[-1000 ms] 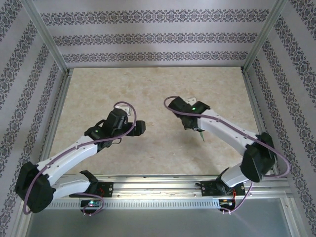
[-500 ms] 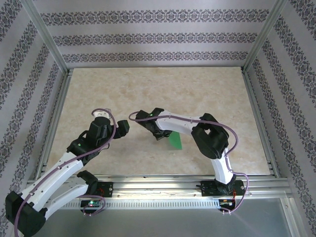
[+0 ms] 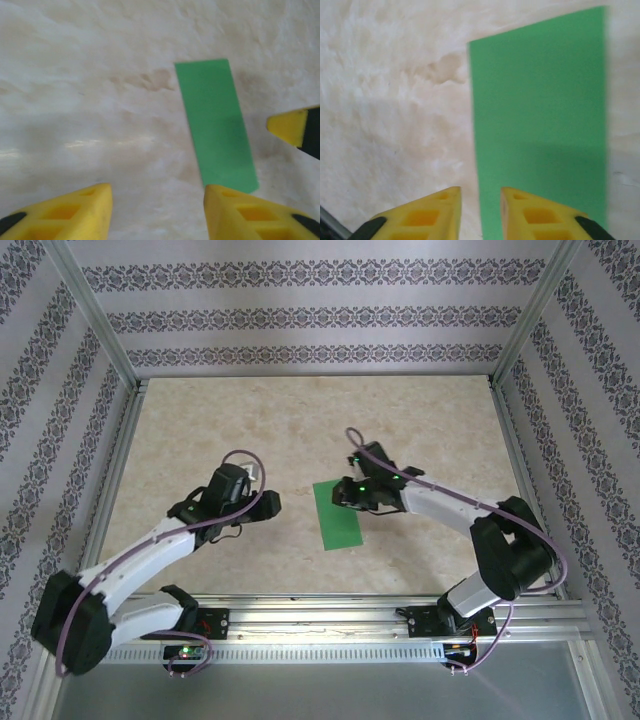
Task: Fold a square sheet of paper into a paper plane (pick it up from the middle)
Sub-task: Turn over the paper at the center of the table, then fold the triangle a second time at the center of the table.
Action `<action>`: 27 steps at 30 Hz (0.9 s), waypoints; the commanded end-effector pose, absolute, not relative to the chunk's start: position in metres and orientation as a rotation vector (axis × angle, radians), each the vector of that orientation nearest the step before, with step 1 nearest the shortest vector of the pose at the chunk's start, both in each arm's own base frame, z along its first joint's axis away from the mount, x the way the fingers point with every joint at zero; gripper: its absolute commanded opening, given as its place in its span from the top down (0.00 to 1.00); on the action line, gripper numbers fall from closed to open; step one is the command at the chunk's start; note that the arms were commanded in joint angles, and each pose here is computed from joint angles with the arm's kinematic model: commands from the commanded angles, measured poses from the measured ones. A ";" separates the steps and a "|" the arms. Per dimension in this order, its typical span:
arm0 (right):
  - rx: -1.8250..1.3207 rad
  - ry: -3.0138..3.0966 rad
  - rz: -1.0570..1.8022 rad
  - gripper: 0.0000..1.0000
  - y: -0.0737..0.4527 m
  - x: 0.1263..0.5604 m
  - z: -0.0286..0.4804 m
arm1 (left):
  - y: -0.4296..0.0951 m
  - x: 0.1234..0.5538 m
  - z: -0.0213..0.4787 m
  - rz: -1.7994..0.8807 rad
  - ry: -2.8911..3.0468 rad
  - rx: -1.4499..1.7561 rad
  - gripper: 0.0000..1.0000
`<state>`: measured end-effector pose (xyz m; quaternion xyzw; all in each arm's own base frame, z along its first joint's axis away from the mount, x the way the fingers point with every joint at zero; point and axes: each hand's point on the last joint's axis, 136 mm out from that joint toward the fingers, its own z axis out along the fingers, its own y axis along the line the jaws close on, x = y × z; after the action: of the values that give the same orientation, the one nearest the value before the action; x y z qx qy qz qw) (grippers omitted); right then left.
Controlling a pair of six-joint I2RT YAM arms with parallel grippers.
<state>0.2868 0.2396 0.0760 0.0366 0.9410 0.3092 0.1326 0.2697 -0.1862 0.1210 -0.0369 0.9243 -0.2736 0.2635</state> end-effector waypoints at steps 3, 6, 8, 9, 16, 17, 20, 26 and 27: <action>0.221 2.665 1.235 0.91 0.228 0.282 0.070 | -0.244 0.281 0.124 -1.104 2.546 -0.021 0.61; 0.257 2.686 1.245 0.93 0.218 0.282 0.060 | -0.258 0.287 0.113 -1.162 2.579 -0.044 0.65; 0.277 2.703 1.243 0.94 0.215 0.281 0.052 | -0.261 0.291 0.106 -1.174 2.589 -0.079 0.65; 0.285 2.713 1.248 0.94 0.214 0.280 0.047 | -0.263 0.294 0.101 -1.180 2.598 -0.097 0.65; 0.370 2.800 1.188 0.96 0.205 0.271 0.012 | -0.278 0.299 0.083 -1.239 2.649 -0.138 0.64; 0.395 2.814 1.162 0.96 0.202 0.269 0.006 | -0.282 0.300 0.081 -1.251 2.657 -0.139 0.64; 0.469 2.846 1.122 0.96 0.194 0.259 -0.011 | -0.290 0.299 0.074 -1.271 2.679 -0.141 0.62; 0.602 2.844 1.138 0.97 0.190 0.247 -0.026 | -0.298 0.299 0.058 -1.262 2.724 -0.174 0.59; 0.621 2.833 1.136 0.97 0.189 0.246 -0.026 | -0.299 0.300 0.056 -1.259 2.732 -0.177 0.59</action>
<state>0.2704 0.2080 0.0136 0.1348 0.8958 0.4201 0.0540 0.2928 -0.2861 0.0487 -0.0615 0.9126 -0.3994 0.0620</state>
